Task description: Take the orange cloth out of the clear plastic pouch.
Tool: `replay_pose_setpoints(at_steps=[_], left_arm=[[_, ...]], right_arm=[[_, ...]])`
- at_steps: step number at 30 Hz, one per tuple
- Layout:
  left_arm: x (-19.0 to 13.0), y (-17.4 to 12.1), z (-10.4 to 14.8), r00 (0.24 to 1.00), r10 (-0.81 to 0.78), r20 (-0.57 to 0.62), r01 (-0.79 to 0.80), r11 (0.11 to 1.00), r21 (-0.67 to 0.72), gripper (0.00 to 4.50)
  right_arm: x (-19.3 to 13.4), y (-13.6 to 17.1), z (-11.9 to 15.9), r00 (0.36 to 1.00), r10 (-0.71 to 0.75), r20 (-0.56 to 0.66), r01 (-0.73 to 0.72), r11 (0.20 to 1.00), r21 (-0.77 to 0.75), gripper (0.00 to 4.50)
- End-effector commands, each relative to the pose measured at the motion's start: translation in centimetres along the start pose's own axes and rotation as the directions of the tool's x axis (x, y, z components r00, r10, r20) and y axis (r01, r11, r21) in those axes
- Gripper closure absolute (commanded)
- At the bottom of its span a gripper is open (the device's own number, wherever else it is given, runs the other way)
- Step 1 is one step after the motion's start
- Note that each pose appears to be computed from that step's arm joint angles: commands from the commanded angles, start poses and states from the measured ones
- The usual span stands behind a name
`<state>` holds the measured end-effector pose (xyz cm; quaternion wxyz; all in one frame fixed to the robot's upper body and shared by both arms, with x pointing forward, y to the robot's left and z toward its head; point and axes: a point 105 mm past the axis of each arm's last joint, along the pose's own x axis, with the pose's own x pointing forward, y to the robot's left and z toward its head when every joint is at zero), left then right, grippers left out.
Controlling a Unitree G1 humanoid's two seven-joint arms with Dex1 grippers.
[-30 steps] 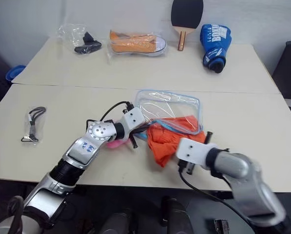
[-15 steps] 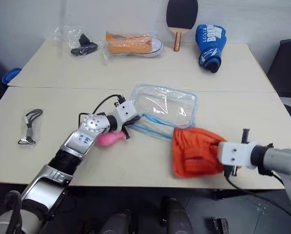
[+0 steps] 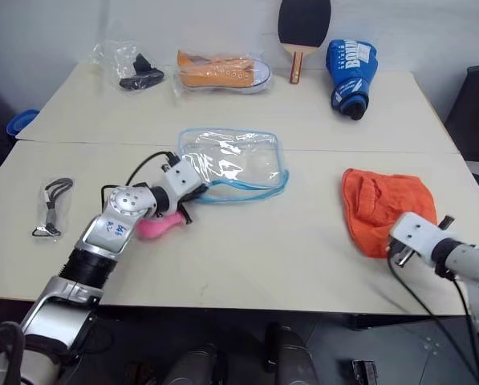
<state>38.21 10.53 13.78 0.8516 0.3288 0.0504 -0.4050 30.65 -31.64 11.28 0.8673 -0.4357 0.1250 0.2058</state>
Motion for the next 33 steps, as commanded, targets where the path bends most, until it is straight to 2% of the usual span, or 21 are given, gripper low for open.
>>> replay_pose_setpoints(at_steps=[1,3,9,14,15,18,21,28,30,33], left_arm=[[-0.5,-0.8,1.9,0.997,-0.064,0.054,0.058,0.992,0.111,4.03],[-0.8,-0.8,1.9,0.996,-0.080,0.047,0.074,0.991,0.107,3.65],[-1.8,-1.0,2.0,0.990,-0.137,0.029,0.131,0.980,0.151,1.74],[-3.8,-0.7,3.4,0.983,-0.163,0.087,0.152,0.980,0.125,0.17],[-4.5,-0.9,3.8,0.976,-0.190,0.111,0.177,0.978,0.112,0.03],[-7.1,-1.2,5.6,0.940,-0.271,0.208,0.264,0.963,0.059,0.03],[-10.4,-0.4,5.9,0.922,-0.298,0.249,0.312,0.950,-0.018,0.03],[-18.4,0.1,3.1,0.902,-0.400,0.162,0.422,0.895,-0.146,0.03],[-19.7,0.6,2.7,0.907,-0.396,0.144,0.417,0.890,-0.183,0.03],[-20.0,1.1,2.7,0.915,-0.382,0.129,0.400,0.899,-0.176,0.03]], right_arm=[[-0.1,0.3,1.1,1.000,-0.008,0.019,0.007,0.999,0.035,4.25],[-0.1,0.3,1.0,1.000,-0.019,0.004,0.018,0.999,0.050,3.79],[-0.7,0.2,1.4,0.999,-0.036,-0.012,0.037,0.998,0.060,1.72],[-2.6,0.0,2.2,1.000,-0.020,-0.018,0.022,0.996,0.090,0.02],[-3.2,0.1,2.3,1.000,-0.009,-0.019,0.012,0.992,0.122,0.00],[-5.5,0.5,3.0,0.997,0.073,0.014,-0.074,0.966,0.246,0.00],[-8.9,-0.4,2.5,0.993,0.120,0.023,-0.119,0.916,0.382,0.00],[-15.1,-3.2,-3.0,0.990,0.102,-0.097,-0.024,0.802,0.597,0.00],[-15.6,-3.7,-3.8,0.989,0.084,-0.118,0.005,0.796,0.606,0.00],[-15.2,-4.8,-3.3,0.997,0.042,-0.063,0.007,0.774,0.633,0.00]])
